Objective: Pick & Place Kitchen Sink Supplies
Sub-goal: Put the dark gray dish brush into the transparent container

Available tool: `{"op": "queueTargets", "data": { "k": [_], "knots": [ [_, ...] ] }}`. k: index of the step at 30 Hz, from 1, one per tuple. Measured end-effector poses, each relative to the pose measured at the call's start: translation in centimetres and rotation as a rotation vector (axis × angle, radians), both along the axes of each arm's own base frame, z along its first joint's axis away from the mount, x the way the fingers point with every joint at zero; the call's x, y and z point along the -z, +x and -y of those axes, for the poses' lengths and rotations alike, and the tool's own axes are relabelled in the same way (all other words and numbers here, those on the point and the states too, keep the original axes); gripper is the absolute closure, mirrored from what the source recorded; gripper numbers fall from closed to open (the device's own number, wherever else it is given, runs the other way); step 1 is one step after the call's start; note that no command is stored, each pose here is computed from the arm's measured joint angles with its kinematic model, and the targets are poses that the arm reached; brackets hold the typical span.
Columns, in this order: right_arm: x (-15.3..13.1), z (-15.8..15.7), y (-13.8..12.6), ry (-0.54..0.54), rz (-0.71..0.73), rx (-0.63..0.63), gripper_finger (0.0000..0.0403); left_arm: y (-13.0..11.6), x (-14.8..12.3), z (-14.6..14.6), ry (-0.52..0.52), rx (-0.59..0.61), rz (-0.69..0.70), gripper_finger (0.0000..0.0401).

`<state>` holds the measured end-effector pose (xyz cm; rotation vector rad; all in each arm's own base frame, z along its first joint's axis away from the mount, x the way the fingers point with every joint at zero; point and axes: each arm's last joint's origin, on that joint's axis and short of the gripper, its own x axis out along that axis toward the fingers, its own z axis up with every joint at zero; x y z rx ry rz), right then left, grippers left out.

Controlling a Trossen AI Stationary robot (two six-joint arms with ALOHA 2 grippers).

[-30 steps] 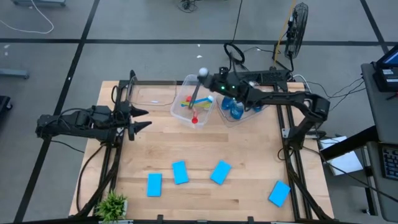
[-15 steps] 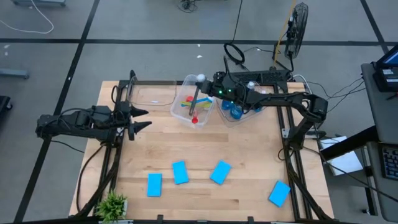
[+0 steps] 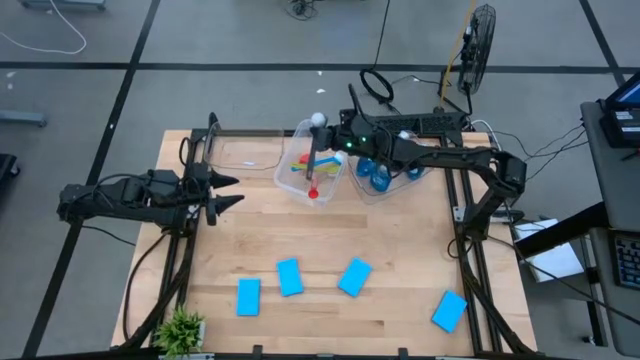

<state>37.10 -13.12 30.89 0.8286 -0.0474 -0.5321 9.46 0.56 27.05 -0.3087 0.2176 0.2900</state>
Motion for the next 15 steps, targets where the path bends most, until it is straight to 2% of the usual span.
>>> {"op": "queueTargets", "data": {
  "k": [5,10,15],
  "knots": [
    [0.0,-0.6,0.1,-0.033,-0.038,0.044,0.0386,0.0,0.0,0.0,-0.017,-0.004,0.004,0.0112],
    [0.3,-0.8,0.2,-0.016,-0.056,0.054,0.0386,0.0,0.0,0.0,-0.018,-0.004,0.005,0.0122],
    [2.2,-0.8,1.2,0.003,-0.101,0.054,0.0386,0.0,0.0,0.0,-0.040,-0.007,0.010,0.0127]
  ]
}}
